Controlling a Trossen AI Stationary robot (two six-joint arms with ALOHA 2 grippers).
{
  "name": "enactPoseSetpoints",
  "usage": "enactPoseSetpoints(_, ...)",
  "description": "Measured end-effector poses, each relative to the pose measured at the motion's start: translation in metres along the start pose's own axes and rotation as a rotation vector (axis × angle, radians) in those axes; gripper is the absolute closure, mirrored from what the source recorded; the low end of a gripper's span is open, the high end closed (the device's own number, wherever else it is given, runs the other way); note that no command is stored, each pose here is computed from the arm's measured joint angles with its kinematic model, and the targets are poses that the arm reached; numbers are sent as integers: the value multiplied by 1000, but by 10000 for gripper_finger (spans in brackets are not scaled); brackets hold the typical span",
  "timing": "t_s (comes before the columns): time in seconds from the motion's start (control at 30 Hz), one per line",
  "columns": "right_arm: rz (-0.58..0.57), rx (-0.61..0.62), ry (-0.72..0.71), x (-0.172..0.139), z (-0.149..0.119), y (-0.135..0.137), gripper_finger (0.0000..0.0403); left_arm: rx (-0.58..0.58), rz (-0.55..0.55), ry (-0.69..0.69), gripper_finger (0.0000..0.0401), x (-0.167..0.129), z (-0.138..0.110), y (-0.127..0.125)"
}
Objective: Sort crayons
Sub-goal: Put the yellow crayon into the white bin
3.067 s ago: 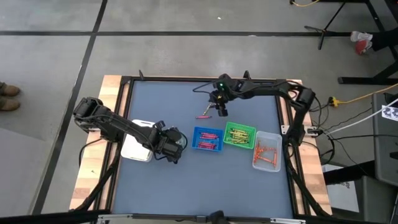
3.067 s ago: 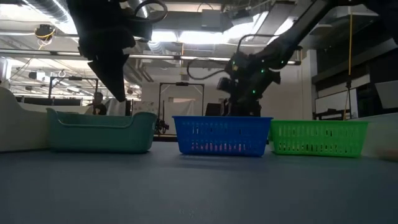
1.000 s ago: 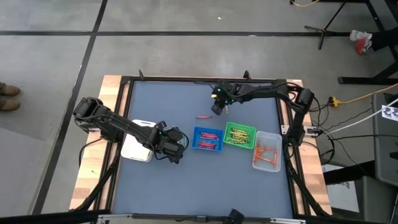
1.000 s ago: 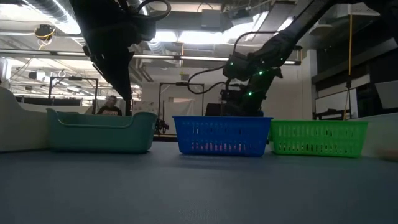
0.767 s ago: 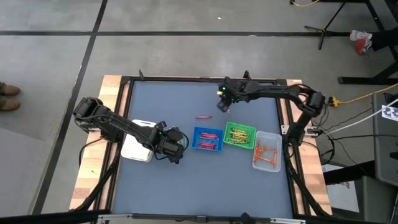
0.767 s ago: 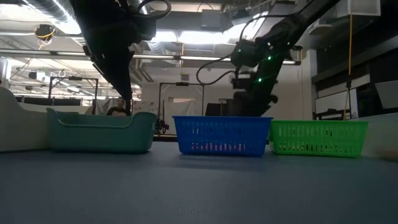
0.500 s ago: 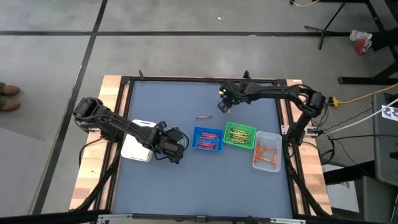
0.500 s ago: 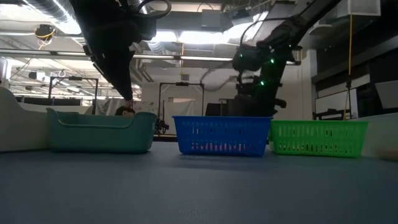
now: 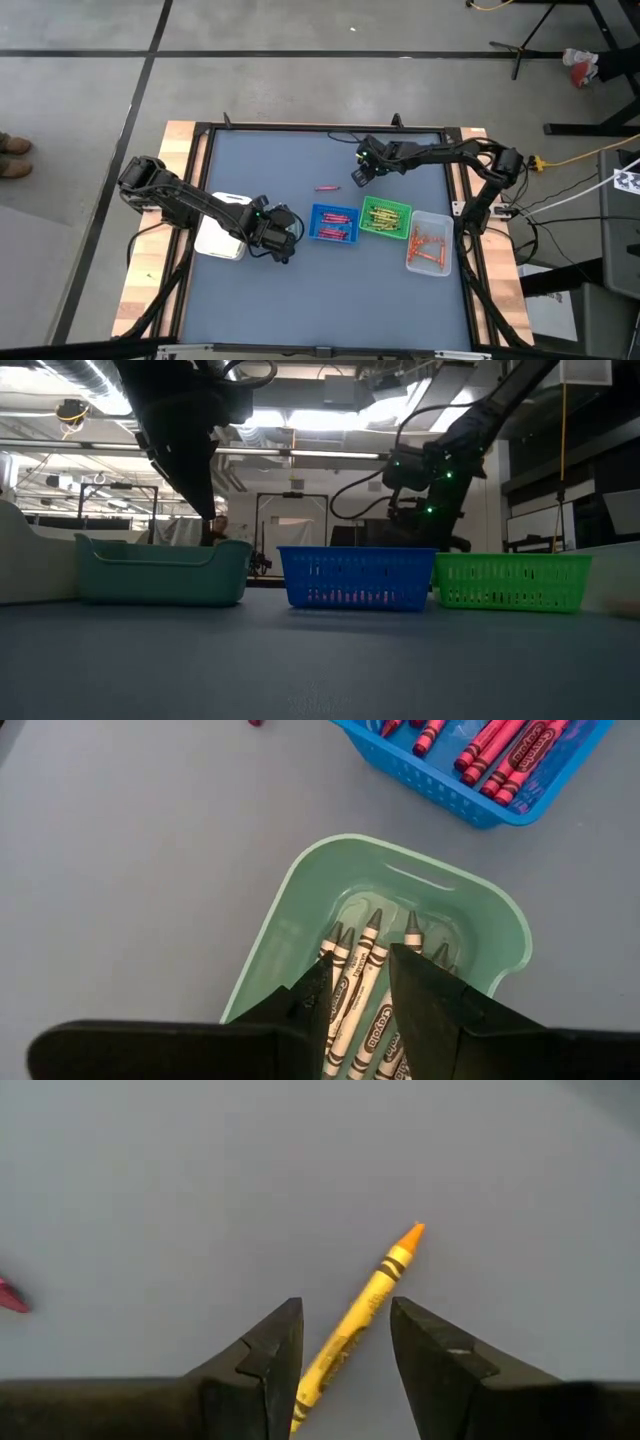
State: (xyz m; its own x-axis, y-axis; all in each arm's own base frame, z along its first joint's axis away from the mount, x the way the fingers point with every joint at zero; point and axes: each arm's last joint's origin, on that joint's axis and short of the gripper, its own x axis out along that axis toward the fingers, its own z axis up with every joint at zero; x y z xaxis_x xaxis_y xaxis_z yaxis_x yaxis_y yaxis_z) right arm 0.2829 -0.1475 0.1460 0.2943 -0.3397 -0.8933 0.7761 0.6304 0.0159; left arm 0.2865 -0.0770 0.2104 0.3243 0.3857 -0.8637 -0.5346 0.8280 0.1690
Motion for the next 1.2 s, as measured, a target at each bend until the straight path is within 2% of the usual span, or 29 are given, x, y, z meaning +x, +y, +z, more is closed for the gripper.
enactPoseSetpoints(0.13, -26, 9, -8, 3, -4, -2, 249, -1, -1, -1, 316, 0, 0, 0)
enactPoseSetpoints(0.5, -5, 34, -34, 12, -18, -6, 252, -2, -5, 0, 316, 0, 0, 0)
enactPoseSetpoints(0.6, -3, 34, -35, 12, -18, -6, 271, -2, -6, 0, 316, 0, 0, 0)
enactPoseSetpoints(0.97, 11, 9, -74, 13, -14, -4, 392, -2, -6, -1, 316, 0, 0, 0)
enactPoseSetpoints(1.1, 23, -15, -88, 13, -13, -3, 389, -3, -3, -5, 316, 0, 0, 0)
enactPoseSetpoints(1.2, 83, -29, -79, 13, -12, -1, 379, -8, -1, -20, 316, 0, 1, -1)
